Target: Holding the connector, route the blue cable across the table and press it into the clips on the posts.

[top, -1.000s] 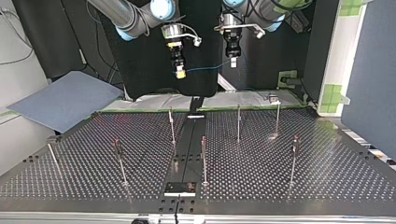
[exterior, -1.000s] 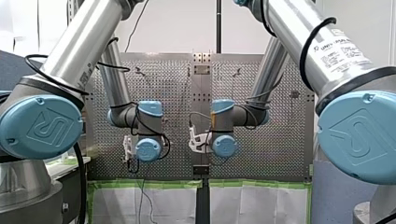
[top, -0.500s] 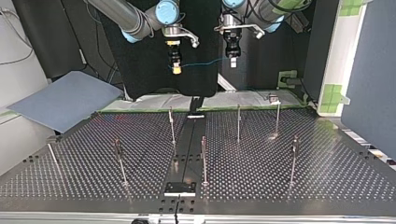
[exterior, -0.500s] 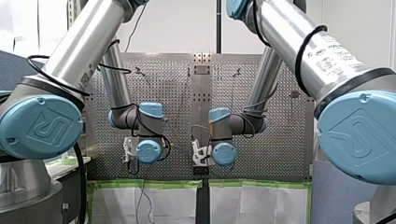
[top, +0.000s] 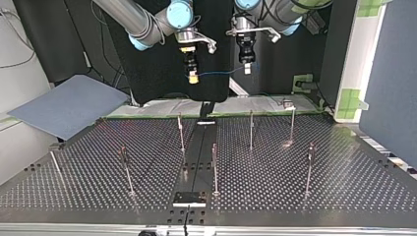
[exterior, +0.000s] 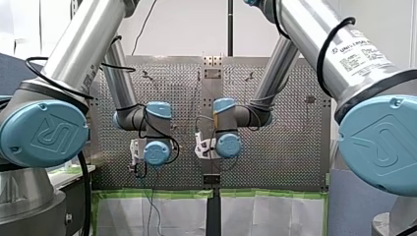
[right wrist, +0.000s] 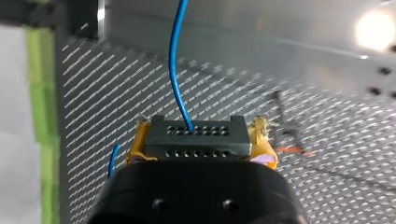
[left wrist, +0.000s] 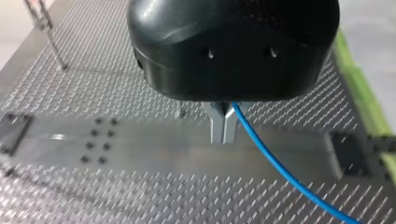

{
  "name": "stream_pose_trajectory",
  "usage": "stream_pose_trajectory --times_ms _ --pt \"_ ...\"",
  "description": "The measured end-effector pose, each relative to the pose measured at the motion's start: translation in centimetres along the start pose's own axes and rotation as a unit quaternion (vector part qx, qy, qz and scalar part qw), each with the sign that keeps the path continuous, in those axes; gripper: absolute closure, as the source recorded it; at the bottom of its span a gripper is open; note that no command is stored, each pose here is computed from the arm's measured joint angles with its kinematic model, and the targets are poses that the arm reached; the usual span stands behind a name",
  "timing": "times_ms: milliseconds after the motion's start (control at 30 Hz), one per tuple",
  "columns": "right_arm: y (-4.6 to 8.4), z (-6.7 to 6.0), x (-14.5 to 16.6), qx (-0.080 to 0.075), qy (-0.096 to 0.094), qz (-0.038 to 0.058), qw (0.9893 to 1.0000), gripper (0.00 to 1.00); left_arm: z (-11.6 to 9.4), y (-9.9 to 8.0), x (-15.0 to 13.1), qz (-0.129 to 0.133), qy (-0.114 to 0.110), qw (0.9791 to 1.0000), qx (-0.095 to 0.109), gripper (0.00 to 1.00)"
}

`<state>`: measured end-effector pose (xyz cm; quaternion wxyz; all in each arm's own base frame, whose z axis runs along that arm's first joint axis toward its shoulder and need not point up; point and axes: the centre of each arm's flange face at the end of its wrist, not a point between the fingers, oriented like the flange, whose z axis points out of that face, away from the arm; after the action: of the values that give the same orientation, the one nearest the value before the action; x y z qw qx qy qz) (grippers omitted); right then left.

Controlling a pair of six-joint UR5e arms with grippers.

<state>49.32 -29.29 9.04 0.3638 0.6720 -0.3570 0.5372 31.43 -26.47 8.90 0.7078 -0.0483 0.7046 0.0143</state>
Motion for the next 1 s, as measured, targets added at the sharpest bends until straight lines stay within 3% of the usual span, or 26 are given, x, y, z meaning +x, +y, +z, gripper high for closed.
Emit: stream_pose_trajectory --times_ms 233,467,667,900,1000 --pt "-0.8 0.9 4.9 0.027 0.027 0.0185 0.9991 1.0 2.3 1.8 -2.6 -0.01 -0.012 0.9984 -0.055 1.0" --pt "-1.4 1.4 10.6 0.057 0.057 0.0321 0.9962 1.0 3.7 3.8 -4.8 -0.011 -0.016 0.9952 -0.095 1.0" --pt "-1.7 1.4 15.3 0.082 0.081 0.0456 0.9923 1.0 5.5 5.0 -7.4 -0.023 -0.031 0.9914 -0.125 1.0" --pt "-1.8 1.0 21.0 0.112 0.108 0.0668 0.9856 1.0 6.8 4.9 -10.9 -0.038 -0.052 0.9875 -0.144 1.0" --pt "-2.0 1.0 22.4 0.125 0.112 0.0723 0.9833 1.0 7.3 4.8 -12.7 -0.045 -0.063 0.9849 -0.155 1.0"
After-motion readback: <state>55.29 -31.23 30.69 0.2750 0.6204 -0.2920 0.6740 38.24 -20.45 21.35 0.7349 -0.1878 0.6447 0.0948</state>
